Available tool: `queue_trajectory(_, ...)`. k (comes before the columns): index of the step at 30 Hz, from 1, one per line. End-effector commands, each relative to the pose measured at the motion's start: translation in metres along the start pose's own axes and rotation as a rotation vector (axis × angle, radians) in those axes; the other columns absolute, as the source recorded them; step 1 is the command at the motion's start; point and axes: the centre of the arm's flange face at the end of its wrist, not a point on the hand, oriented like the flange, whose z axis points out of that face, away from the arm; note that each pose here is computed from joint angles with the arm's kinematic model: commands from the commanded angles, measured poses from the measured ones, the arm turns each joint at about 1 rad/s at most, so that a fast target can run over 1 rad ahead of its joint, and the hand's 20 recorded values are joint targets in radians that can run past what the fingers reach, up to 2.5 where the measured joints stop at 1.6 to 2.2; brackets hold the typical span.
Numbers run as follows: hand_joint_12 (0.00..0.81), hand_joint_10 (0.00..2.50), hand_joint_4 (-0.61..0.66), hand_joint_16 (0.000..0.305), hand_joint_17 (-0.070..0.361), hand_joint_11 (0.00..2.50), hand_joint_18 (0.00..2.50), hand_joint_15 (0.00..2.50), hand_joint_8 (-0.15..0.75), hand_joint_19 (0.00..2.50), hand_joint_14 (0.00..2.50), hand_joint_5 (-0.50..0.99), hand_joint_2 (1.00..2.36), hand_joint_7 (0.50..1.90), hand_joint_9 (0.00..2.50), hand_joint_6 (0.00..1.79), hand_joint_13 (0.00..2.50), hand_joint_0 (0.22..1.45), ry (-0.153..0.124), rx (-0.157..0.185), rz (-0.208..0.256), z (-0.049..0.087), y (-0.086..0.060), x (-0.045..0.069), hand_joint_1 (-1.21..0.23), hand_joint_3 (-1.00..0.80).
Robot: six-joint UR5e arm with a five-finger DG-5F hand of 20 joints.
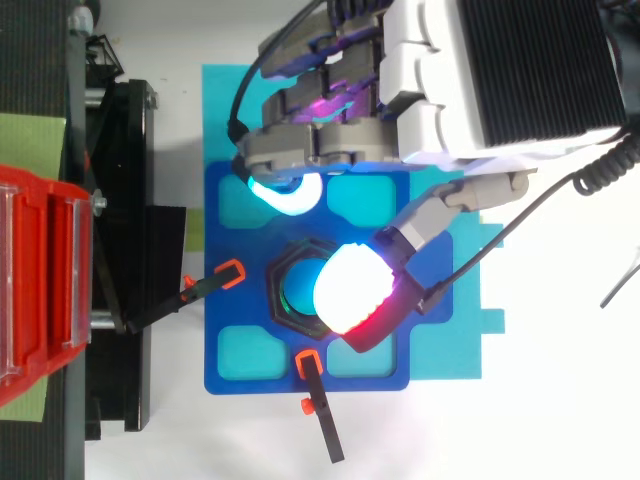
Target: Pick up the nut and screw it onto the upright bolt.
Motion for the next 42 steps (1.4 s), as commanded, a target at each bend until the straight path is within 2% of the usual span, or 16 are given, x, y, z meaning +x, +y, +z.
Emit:
queue_trajectory(1, 0.166, 0.01, 0.23, 0.020, 0.045, 0.21, 0.74, 0.05, 0.241, 0.28, 0.00, -0.02, 1.00, 1.18, 1.35, 0.51, 0.98, 0.53, -0.034, -0.033, -0.013, 0.003, 0.000, -0.005, -0.18, -0.50)
queue_trajectory(4, 0.172, 0.00, 0.25, 0.022, 0.049, 0.12, 0.72, 0.02, 0.230, 0.28, 0.00, -0.04, 1.00, 0.98, 1.28, 0.50, 0.93, 0.52, -0.031, -0.038, -0.014, 0.003, 0.001, -0.004, -0.18, -0.50)
queue_trajectory(8, 0.158, 0.00, 0.19, 0.024, 0.054, 0.00, 0.63, 0.00, 0.201, 0.23, 0.00, -0.07, 1.00, 0.71, 1.05, 0.50, 0.80, 0.51, -0.021, -0.041, -0.008, 0.005, 0.008, -0.001, -0.17, -0.50)
queue_trajectory(10, 0.162, 0.00, 0.18, 0.024, 0.053, 0.00, 0.56, 0.00, 0.194, 0.18, 0.00, -0.08, 1.00, 0.66, 0.98, 0.50, 0.75, 0.51, -0.008, -0.045, -0.003, 0.006, 0.013, 0.001, -0.16, -0.50)
queue_trajectory(13, 0.172, 0.00, 0.18, 0.023, 0.053, 0.00, 0.49, 0.00, 0.182, 0.11, 0.00, -0.10, 1.00, 0.63, 0.87, 0.50, 0.68, 0.51, -0.007, -0.044, -0.001, 0.008, 0.017, 0.002, -0.15, -0.50)
queue_trajectory(15, 0.174, 0.00, 0.17, 0.024, 0.054, 0.00, 0.43, 0.00, 0.182, 0.08, 0.00, -0.10, 1.00, 0.63, 0.83, 0.50, 0.63, 0.50, -0.008, -0.043, 0.001, 0.010, 0.022, 0.003, -0.15, -0.50)
queue_trajectory(16, 0.181, 0.00, 0.18, 0.024, 0.054, 0.00, 0.41, 0.00, 0.185, 0.07, 0.00, -0.10, 1.00, 0.63, 0.81, 0.50, 0.61, 0.50, -0.001, -0.038, 0.009, 0.013, 0.029, 0.007, -0.14, -0.50)
queue_trajectory(20, 0.196, 0.00, 0.18, 0.025, 0.056, 0.00, 0.37, 0.00, 0.189, 0.06, 0.00, -0.10, 1.00, 0.63, 0.79, 0.50, 0.59, 0.50, 0.024, -0.028, 0.019, 0.011, 0.035, 0.015, -0.12, -0.50)
queue_trajectory(25, 0.206, 0.00, 0.18, 0.026, 0.058, 0.00, 0.36, 0.00, 0.192, 0.06, 0.00, -0.11, 1.00, 0.63, 0.77, 0.50, 0.59, 0.50, 0.044, -0.023, 0.029, 0.012, 0.045, 0.018, -0.12, -0.50)
queue_trajectory(35, 0.234, 0.00, 0.16, 0.027, 0.060, 0.00, 0.20, 0.00, 0.187, 0.01, 0.00, -0.14, 1.00, 0.61, 0.60, 0.50, 0.47, 0.49, 0.059, -0.023, 0.032, 0.012, 0.049, 0.021, -0.11, -0.50)
queue_trajectory(42, 0.245, 0.00, 0.21, 0.027, 0.060, 0.00, 0.20, 0.00, 0.213, 0.00, 0.00, -0.12, 1.00, 0.88, 0.60, 0.50, 0.47, 0.49, 0.060, -0.023, 0.031, 0.012, 0.049, 0.021, -0.11, -0.50)
